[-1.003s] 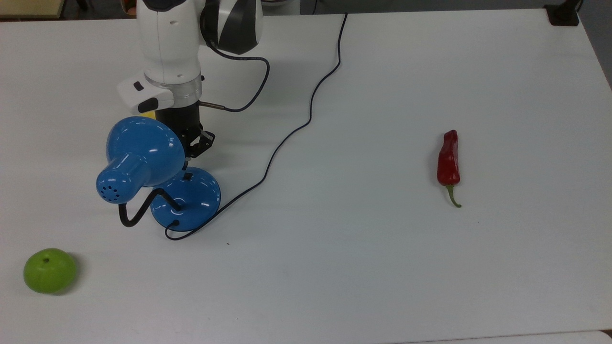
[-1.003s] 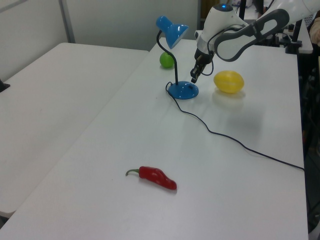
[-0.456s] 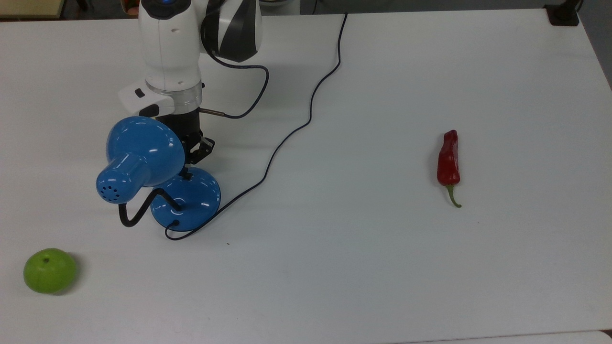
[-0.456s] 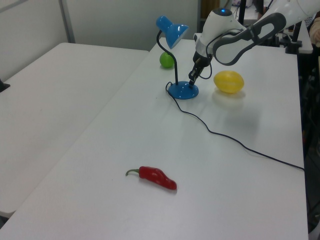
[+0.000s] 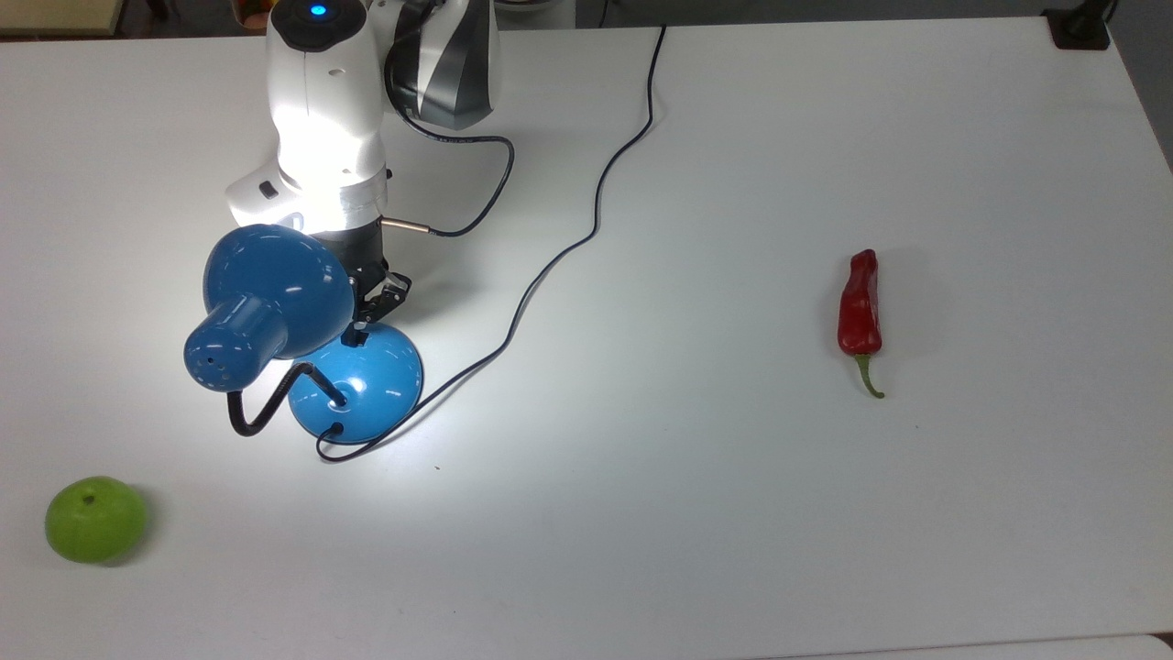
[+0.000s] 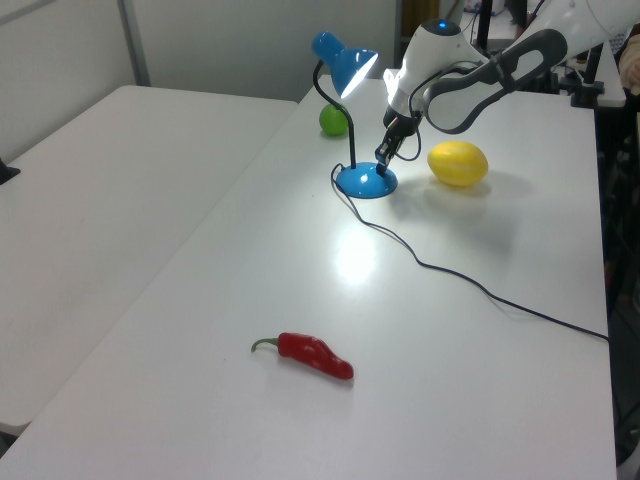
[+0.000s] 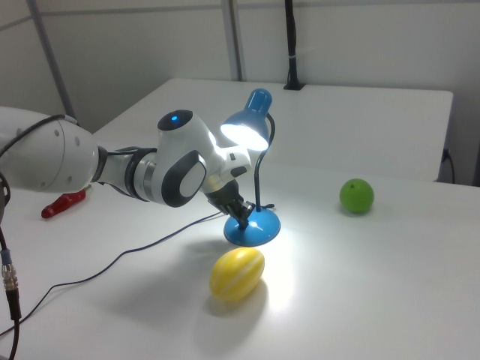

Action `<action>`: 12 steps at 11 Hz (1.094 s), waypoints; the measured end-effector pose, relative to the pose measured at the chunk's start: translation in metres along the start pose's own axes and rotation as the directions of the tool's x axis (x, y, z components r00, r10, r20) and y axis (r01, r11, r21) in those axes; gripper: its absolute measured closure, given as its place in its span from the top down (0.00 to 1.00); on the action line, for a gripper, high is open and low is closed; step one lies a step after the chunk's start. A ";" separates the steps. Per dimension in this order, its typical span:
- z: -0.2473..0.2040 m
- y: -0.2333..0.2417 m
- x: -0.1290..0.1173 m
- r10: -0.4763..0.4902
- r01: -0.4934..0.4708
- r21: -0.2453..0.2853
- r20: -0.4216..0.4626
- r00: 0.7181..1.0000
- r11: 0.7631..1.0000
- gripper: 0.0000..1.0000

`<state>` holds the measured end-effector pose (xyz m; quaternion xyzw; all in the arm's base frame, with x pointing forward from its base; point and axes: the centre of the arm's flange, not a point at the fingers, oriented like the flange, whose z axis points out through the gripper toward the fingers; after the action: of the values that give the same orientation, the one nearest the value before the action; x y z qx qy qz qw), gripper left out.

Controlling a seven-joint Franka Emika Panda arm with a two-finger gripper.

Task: Turn on desk lamp

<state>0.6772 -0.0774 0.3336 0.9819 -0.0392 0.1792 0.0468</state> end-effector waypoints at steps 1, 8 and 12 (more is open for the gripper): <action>0.000 0.000 0.000 -0.001 0.001 0.000 0.000 1.000 1.000 0.01; 0.000 0.000 0.000 -0.019 0.019 -0.001 0.000 1.000 1.000 0.01; -0.006 0.000 0.007 -0.019 0.019 -0.001 -0.017 1.000 1.000 0.01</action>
<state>0.6813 -0.0776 0.3417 0.9806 -0.0298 0.1871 0.0494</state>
